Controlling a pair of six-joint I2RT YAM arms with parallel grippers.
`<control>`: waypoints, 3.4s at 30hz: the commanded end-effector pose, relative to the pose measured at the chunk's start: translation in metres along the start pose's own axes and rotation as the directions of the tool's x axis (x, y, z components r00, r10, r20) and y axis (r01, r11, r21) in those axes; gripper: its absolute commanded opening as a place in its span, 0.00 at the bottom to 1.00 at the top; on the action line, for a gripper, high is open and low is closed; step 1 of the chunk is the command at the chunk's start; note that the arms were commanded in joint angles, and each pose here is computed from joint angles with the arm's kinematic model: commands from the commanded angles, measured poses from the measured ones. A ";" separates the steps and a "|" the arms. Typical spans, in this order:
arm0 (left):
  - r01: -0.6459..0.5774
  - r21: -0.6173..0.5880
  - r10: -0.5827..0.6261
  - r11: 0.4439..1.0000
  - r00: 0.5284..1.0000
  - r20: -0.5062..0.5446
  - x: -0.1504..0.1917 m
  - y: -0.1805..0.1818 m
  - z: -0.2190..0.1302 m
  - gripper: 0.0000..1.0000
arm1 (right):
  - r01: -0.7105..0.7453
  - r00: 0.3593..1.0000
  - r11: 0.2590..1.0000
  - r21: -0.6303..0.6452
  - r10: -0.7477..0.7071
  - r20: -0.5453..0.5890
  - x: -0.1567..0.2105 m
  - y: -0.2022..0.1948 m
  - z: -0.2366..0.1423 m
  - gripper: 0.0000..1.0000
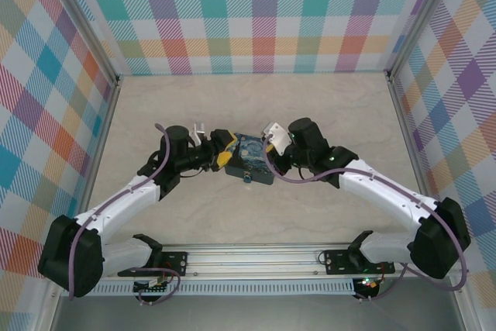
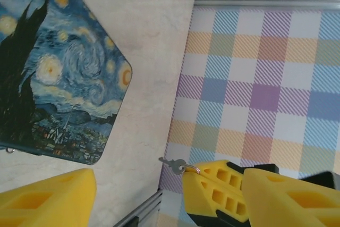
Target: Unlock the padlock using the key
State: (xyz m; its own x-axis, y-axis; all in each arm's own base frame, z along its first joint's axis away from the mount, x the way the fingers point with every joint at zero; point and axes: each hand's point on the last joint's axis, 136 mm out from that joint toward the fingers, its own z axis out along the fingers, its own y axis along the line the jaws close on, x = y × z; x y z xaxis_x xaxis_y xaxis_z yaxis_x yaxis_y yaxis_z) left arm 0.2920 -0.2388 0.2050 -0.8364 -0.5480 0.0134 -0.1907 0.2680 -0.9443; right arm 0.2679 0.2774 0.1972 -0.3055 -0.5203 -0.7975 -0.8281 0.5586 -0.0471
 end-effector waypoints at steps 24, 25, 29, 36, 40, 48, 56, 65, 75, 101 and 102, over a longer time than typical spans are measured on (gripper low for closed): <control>0.653 0.013 -0.652 0.757 0.756 0.060 0.019 0.030 0.044 0.37 | 0.045 0.978 0.995 -0.088 -0.026 0.206 -0.053 0.021 0.020 0.00; 0.657 0.014 -0.657 0.753 0.752 0.057 0.020 0.029 0.045 0.37 | 0.043 0.978 0.995 -0.091 -0.024 0.205 -0.052 0.022 0.021 0.00; 0.677 0.015 -0.676 0.736 0.734 0.059 0.021 0.030 0.048 0.37 | 0.040 0.979 0.994 -0.101 -0.018 0.203 -0.051 0.025 0.025 0.00; 0.701 0.042 -0.701 0.712 0.706 0.100 0.014 0.035 0.044 0.39 | 0.024 0.981 0.994 -0.105 -0.003 0.192 -0.045 0.027 0.028 0.00; 0.710 0.052 -0.710 0.703 0.695 0.114 0.012 0.038 0.042 0.41 | 0.009 0.983 0.996 -0.092 0.008 0.186 -0.041 0.025 0.027 0.00; 0.710 0.067 -0.713 0.701 0.695 0.087 0.012 0.027 0.045 0.43 | -0.027 0.981 0.992 -0.120 0.049 0.185 -0.036 0.030 0.034 0.00; 0.714 0.066 -0.717 0.697 0.692 0.081 0.013 0.023 0.047 0.44 | -0.037 0.980 0.990 -0.137 0.063 0.190 -0.037 0.035 0.040 0.00; 0.722 0.075 -0.726 0.688 0.684 0.076 0.013 0.021 0.048 0.44 | -0.069 0.979 0.985 -0.161 0.098 0.177 -0.032 0.043 0.047 0.00; 0.725 0.083 -0.730 0.683 0.679 0.077 0.012 0.021 0.048 0.35 | -0.103 0.976 0.978 -0.184 0.135 0.173 -0.027 0.049 0.048 0.00; 0.298 0.079 -0.307 0.951 0.901 0.307 -0.022 -0.002 0.028 0.00 | -0.258 0.930 0.921 -0.292 0.318 0.184 -0.020 0.043 0.008 0.24; 0.199 0.066 -0.210 0.978 0.920 0.332 -0.025 -0.010 0.025 0.00 | -0.283 0.916 0.902 -0.326 0.355 0.189 -0.022 0.041 0.002 0.29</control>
State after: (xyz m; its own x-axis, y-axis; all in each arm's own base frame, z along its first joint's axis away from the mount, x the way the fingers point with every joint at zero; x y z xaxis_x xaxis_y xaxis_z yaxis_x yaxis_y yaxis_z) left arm 0.3102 -0.2641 0.1727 -0.5356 -0.7578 0.3727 -0.5234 -0.0485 -0.8507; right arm 0.2534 0.3175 0.1884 -0.4331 -0.2492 -0.8662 -0.8124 0.5242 0.2554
